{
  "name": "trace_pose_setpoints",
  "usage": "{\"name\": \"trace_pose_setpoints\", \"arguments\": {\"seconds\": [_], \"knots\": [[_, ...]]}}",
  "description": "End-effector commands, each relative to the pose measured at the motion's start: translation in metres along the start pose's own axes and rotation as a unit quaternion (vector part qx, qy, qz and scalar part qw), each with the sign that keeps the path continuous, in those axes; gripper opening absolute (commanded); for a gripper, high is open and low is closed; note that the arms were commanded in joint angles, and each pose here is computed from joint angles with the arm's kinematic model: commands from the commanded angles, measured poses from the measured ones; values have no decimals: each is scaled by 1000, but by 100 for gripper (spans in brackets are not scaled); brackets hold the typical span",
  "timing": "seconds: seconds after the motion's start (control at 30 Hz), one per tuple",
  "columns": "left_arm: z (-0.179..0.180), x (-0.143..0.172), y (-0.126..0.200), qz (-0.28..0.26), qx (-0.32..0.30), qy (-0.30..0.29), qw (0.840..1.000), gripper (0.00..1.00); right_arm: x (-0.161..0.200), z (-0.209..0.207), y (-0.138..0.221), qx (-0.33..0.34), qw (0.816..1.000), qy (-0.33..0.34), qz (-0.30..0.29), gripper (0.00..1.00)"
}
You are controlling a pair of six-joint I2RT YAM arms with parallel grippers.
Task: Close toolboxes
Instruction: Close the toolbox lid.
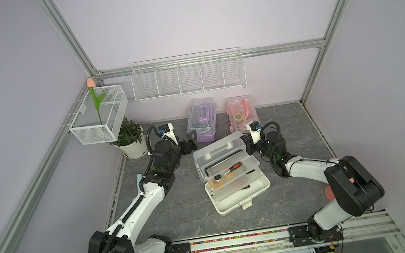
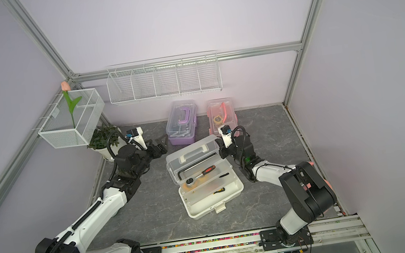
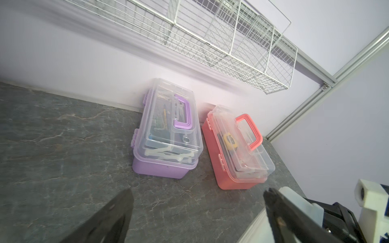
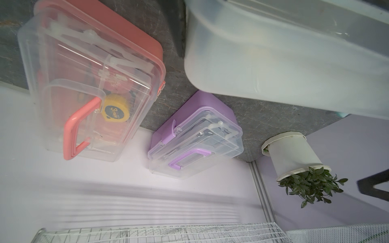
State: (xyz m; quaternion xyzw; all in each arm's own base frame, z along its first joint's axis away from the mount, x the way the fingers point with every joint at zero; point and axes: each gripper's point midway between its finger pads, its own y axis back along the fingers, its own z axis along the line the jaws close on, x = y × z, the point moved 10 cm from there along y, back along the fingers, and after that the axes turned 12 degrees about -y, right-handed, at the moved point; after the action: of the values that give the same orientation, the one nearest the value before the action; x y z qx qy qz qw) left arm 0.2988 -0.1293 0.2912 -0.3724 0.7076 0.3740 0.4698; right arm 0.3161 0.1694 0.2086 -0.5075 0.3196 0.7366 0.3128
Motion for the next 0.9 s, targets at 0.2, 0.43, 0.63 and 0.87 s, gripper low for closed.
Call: {"name": "trace_pose_setpoints", "arguments": {"seconds": [0.2,0.43,0.63,0.87], "knots": [[-16,10,-42,91,163,58,981,99,1,17,35,-49,998,6,-34,17],[-27,47,-62,165,265,124,942,87,6,20,55,-45,999,-2,-17,35],[-48,51,-46,200,275,93,936,86,11,21,73,-32,999,-19,25,53],[-65,46,-33,204,283,72,934,87,28,18,107,45,985,-120,118,68]]}}
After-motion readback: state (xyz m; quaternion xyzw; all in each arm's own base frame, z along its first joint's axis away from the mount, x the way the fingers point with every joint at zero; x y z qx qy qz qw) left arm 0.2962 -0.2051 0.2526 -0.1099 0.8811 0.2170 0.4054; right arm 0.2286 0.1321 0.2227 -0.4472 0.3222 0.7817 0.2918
